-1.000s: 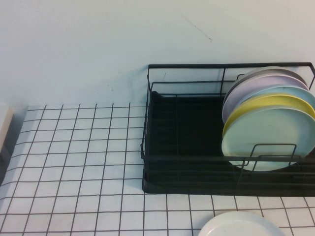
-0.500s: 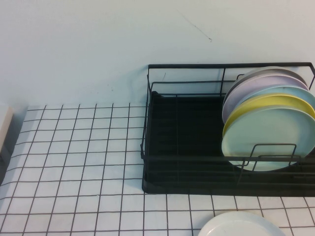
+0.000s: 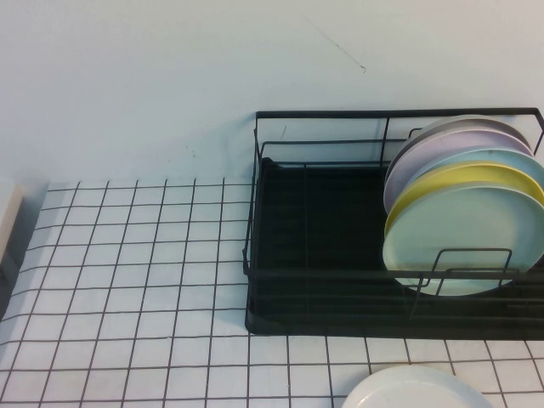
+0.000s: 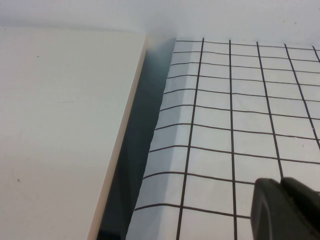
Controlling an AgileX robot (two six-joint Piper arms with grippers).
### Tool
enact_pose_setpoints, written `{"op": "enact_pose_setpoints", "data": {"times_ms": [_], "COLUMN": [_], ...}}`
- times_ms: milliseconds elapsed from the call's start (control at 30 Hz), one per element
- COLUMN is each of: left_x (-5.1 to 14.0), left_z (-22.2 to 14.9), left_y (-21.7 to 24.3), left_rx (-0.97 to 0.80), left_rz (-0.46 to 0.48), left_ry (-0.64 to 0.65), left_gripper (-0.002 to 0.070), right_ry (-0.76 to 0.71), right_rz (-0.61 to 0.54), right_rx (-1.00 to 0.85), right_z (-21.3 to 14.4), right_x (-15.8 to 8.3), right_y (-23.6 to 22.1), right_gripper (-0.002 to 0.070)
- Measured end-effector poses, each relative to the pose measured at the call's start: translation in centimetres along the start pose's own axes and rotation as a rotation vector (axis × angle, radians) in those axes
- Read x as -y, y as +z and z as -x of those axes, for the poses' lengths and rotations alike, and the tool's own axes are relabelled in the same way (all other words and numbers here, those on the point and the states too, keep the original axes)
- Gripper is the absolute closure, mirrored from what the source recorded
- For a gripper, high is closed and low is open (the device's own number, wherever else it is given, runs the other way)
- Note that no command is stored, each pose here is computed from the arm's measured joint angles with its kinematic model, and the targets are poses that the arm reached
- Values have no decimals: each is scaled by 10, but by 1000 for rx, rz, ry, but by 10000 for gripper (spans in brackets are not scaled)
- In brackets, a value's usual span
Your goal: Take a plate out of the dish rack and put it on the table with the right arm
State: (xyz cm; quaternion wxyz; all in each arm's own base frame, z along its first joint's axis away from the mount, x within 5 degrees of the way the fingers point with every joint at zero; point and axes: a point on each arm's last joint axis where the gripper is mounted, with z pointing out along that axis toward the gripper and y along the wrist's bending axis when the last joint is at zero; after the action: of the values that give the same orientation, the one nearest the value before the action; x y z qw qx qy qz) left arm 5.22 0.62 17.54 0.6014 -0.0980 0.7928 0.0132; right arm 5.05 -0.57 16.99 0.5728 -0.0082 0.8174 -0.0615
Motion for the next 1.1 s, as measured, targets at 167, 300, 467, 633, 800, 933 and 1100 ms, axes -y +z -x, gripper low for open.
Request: {"op": "enact_pose_setpoints", "data": {"times_ms": [167, 300, 467, 633, 800, 933, 1100], "left_x": [0, 0, 0, 0, 0, 0, 0], "left_z": [0, 0, 0, 0, 0, 0, 0], "left_y": [0, 0, 0, 0, 0, 0, 0], "left_rx": [0, 0, 0, 0, 0, 0, 0], "left_rz": [0, 0, 0, 0, 0, 0, 0], "left_ry": [0, 0, 0, 0, 0, 0, 0], "left_gripper": [678, 678, 678, 678, 678, 678, 678], "right_ry": [0, 69, 566, 947, 853, 769, 630], "right_rz": [0, 17, 158, 275, 267, 249, 266], "right_rx": [0, 3, -6, -30, 2, 50, 41], "right_z": [0, 0, 3, 6, 7, 10, 17], "right_x": [0, -2, -14, -23, -22, -19, -21], "right_y": [0, 0, -1, -2, -2, -1, -6], "right_gripper": [678, 678, 678, 678, 678, 678, 678]}}
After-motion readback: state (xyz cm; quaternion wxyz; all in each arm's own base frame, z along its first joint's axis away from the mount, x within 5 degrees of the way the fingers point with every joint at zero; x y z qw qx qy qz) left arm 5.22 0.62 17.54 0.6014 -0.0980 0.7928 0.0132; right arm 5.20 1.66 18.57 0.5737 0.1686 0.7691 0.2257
